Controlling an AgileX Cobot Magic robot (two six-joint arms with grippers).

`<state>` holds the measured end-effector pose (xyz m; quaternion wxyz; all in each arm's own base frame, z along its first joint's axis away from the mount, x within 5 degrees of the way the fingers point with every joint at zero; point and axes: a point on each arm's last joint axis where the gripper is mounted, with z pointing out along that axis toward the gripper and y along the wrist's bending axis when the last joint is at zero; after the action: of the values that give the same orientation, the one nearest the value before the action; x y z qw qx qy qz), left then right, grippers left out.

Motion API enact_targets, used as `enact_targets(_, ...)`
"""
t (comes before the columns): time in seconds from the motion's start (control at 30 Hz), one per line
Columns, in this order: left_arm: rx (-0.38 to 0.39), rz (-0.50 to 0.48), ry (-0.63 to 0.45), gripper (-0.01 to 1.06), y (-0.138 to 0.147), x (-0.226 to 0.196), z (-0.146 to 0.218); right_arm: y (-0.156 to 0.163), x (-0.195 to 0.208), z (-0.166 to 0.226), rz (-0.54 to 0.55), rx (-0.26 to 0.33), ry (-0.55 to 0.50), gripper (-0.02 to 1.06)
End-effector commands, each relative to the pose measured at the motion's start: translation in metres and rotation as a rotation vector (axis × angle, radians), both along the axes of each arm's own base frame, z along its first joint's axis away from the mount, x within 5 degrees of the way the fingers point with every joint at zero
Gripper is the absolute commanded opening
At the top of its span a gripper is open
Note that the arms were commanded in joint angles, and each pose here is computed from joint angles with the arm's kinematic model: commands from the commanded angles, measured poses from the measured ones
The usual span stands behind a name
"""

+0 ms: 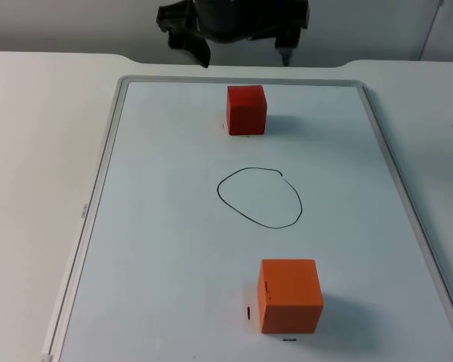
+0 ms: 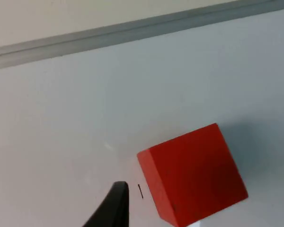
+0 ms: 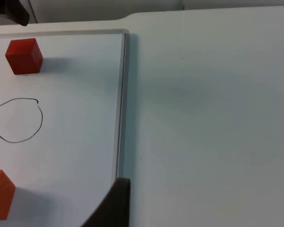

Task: Pick up one cube with the left hand and another cube with the right hand. First place the cube in the right hand at the target position, then stack the cube in the left hand on top.

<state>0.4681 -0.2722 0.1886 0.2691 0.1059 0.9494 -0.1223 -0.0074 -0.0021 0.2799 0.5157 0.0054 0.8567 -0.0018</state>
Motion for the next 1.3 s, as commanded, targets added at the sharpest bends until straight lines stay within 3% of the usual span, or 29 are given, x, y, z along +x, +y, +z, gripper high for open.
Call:
enact_targets(0.0,-0.007,0.017,0.006,1.04,-0.005,0.001,-0.003,0.0,0.001,-0.002,-0.004,0.003,-0.003,1.04)
enact_targets(0.4,-0.01,0.035,0.024,1.04,-0.019,0.006,-0.037,0.0,0.001,-0.002,-0.004,0.003,-0.003,1.04)
enact_targets(0.97,-0.004,0.027,0.014,1.02,-0.022,0.009,-0.056,0.0,0.001,-0.002,-0.004,0.003,-0.003,1.04)
enact_targets(1.1,-0.004,0.027,0.013,0.79,-0.022,0.009,-0.058,0.0,0.001,-0.002,-0.004,0.003,-0.003,1.04)
enact_targets(1.13,-0.004,0.027,0.013,0.79,-0.022,0.009,-0.058,0.0,0.001,-0.002,-0.004,0.003,-0.003,1.04)
enact_targets(1.27,-0.009,0.026,0.007,0.45,-0.022,0.01,-0.058,0.0,0.001,-0.002,-0.004,0.003,-0.003,1.04)
